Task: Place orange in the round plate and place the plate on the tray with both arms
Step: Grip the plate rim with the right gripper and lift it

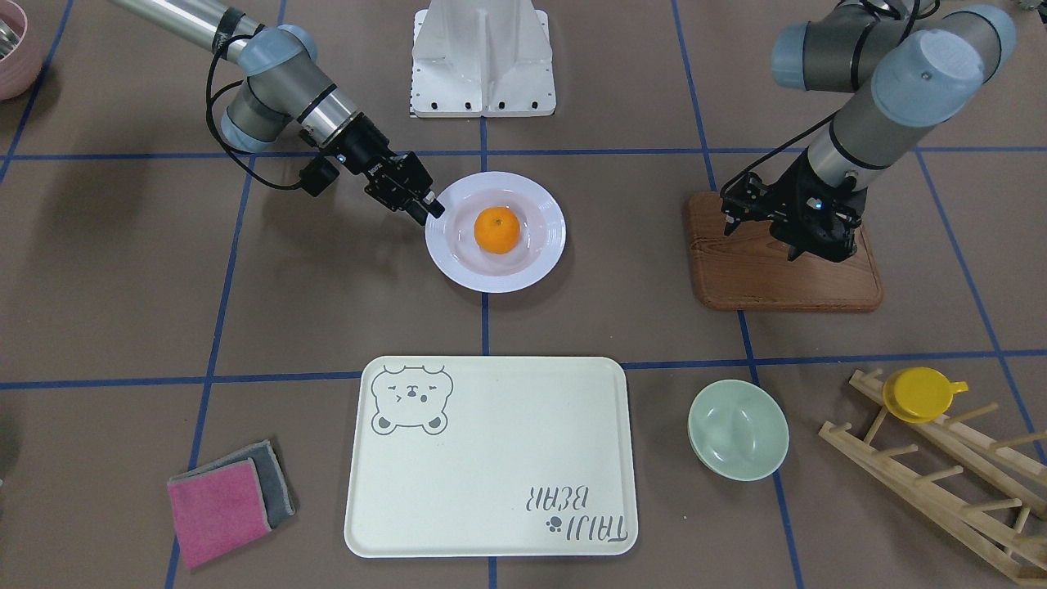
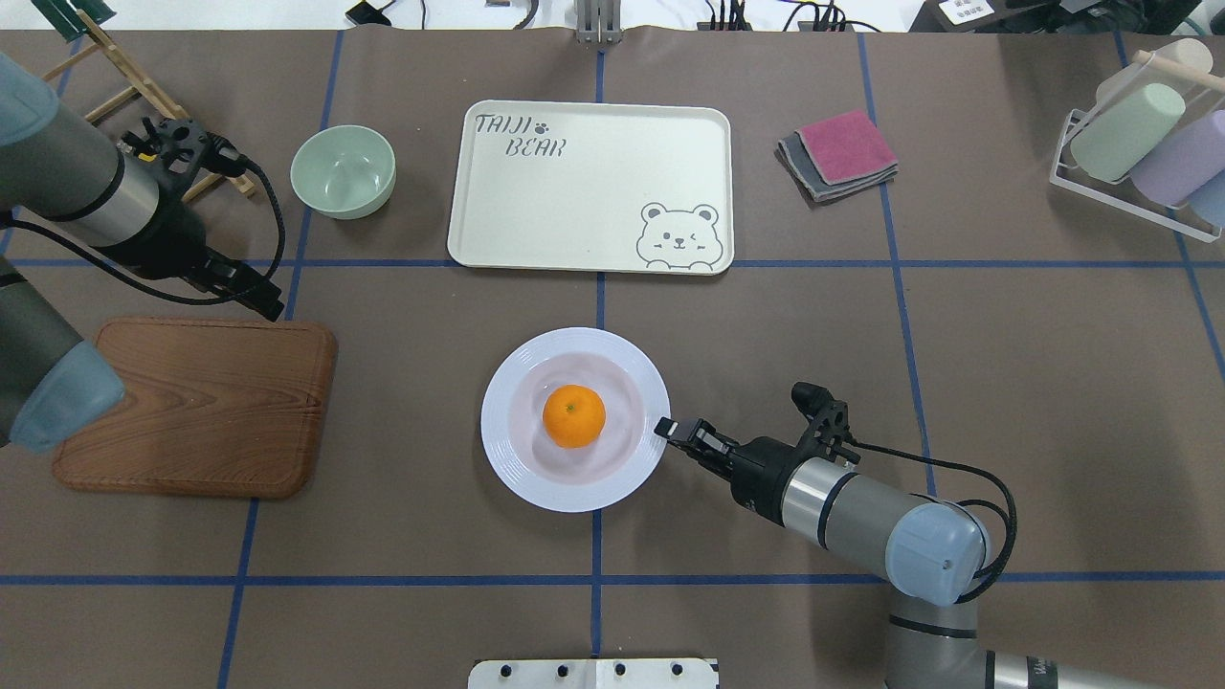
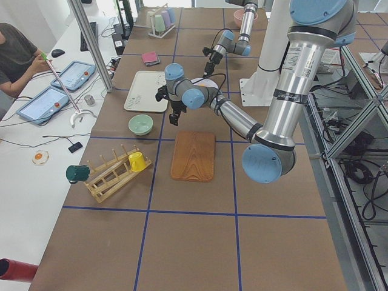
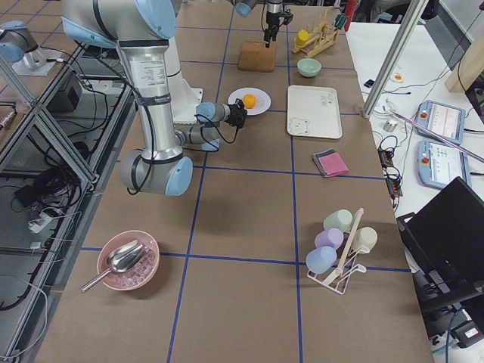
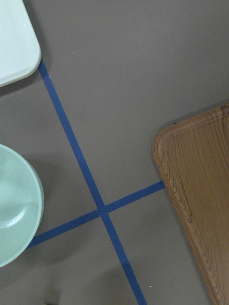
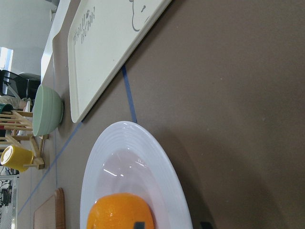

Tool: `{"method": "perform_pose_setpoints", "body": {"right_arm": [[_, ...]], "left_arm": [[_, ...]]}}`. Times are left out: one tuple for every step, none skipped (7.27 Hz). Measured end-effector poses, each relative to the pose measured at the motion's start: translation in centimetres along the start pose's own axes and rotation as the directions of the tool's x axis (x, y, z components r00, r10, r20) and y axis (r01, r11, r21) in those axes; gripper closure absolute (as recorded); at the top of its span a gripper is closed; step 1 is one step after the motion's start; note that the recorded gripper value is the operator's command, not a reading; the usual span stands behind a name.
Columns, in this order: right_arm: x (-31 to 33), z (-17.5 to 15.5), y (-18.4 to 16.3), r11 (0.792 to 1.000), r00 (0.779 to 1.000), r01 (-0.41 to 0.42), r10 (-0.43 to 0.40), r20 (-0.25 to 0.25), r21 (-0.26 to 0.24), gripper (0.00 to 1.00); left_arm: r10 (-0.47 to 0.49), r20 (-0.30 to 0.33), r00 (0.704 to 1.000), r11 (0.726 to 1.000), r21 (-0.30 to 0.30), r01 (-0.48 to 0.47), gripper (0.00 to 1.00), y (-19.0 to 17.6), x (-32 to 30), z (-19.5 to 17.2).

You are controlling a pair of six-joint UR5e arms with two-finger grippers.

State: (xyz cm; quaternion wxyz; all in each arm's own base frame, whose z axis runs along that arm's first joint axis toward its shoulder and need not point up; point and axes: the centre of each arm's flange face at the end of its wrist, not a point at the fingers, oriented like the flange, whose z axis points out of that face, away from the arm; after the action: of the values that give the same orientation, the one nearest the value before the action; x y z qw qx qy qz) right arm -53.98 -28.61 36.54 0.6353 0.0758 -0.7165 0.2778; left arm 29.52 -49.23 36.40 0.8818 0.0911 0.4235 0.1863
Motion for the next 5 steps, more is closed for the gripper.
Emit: {"method": "perform_pose_setpoints", "body": {"right_arm": [[-0.1, 0.0, 0.1, 1.0, 1.0, -0.003, 0.003, 0.002, 0.0, 1.0], [-0.6, 0.0, 0.1, 1.0, 1.0, -0.011, 0.011, 0.014, 0.006, 1.0], [-1.7, 0.1, 0.1, 0.999, 0.999, -0.025, 0.024, 0.042, 0.027, 1.0], [-3.0, 0.1, 0.0, 0.997, 0.996, -0.04, 0.035, 0.081, 0.06, 1.0], [-4.0, -0.1, -0.1, 0.995, 0.991, -0.057, 0.046, 0.125, 0.087, 1.0]], "left_arm": [[0.0, 0.0, 1.0, 1.0, 0.0, 0.0, 0.01, 0.0, 0.0, 0.0], [0.0, 0.001, 1.0, 1.0, 0.001, 0.0, 0.01, 0.0, 0.0, -0.1], [0.0, 0.001, 1.0, 1.0, 0.002, 0.0, 0.01, 0.0, 0.0, -0.1], [0.0, 0.0, 1.0, 1.0, 0.002, 0.0, 0.01, 0.0, 0.0, -0.1], [0.0, 0.0, 1.0, 1.0, 0.001, 0.0, 0.01, 0.1, 0.1, -0.1]]}}
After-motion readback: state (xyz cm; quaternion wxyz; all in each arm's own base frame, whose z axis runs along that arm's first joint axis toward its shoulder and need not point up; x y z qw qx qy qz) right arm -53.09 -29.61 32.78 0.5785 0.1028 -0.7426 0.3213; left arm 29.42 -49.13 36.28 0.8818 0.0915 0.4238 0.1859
